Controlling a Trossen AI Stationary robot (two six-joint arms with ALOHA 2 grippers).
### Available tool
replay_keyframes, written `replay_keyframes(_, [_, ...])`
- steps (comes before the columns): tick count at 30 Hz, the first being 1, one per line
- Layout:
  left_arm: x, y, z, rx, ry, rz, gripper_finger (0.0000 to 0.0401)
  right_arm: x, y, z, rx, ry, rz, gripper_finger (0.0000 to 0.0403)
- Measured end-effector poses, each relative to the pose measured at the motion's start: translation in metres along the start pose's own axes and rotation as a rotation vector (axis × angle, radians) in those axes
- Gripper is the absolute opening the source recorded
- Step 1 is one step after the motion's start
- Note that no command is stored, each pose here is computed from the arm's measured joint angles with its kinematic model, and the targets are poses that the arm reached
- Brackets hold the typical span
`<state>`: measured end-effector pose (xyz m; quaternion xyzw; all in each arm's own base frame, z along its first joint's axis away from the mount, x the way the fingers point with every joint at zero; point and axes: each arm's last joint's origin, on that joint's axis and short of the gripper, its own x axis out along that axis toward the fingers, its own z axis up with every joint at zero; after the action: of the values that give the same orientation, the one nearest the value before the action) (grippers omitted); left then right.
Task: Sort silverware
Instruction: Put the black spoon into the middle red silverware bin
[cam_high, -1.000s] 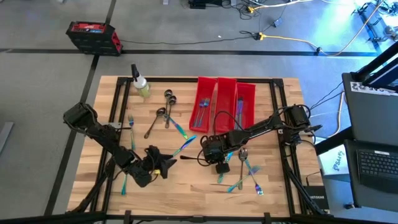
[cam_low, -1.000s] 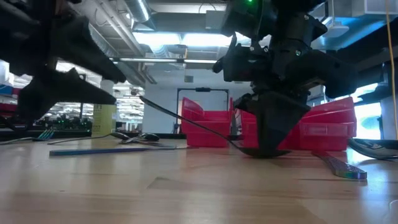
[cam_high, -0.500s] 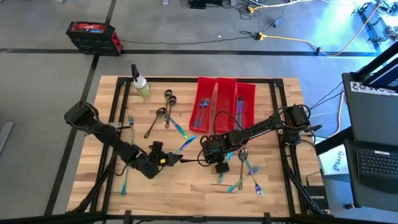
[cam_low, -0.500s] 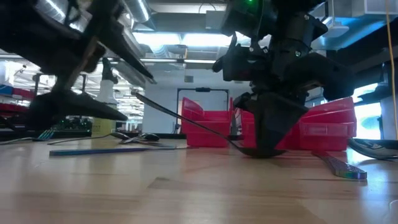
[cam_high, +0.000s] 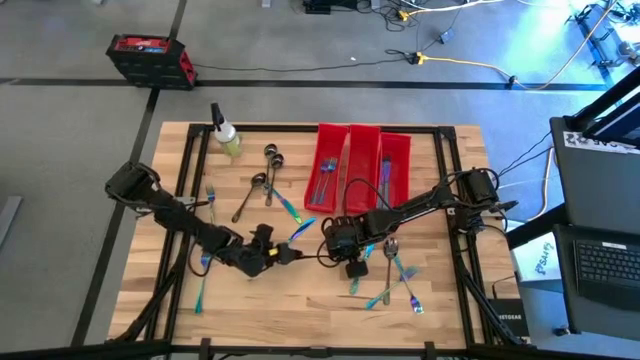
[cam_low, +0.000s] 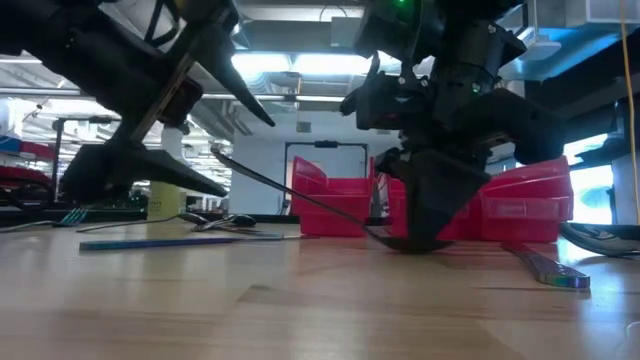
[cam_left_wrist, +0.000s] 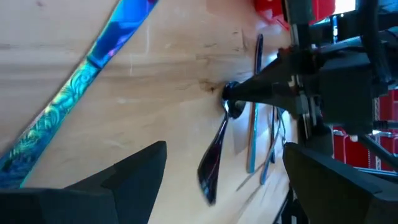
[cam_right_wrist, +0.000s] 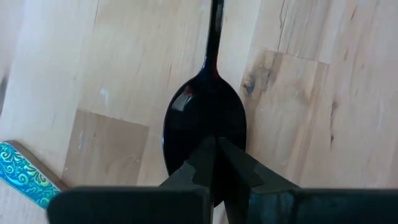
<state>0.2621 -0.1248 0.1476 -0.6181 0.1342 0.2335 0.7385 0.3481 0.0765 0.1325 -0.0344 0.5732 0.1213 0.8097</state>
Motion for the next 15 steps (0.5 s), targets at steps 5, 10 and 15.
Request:
replay_keyframes(5, [0.012, 0.002, -0.006, 0.020, 0.130, 0.048, 0.0309, 0.000, 0.000, 0.000, -0.004, -0.002, -0.011, 0.0000])
replay_keyframes(10, [0.027, 0.003, -0.015, 0.006, 0.142, 0.070, 0.0309, 0.000, 0.000, 0.000, -0.005, -0.003, -0.012, 0.0000])
replay_keyframes(15, [0.036, -0.002, -0.014, -0.011, 0.111, 0.036, 0.0309, 0.000, 0.000, 0.000, -0.005, -0.003, -0.013, 0.0000])
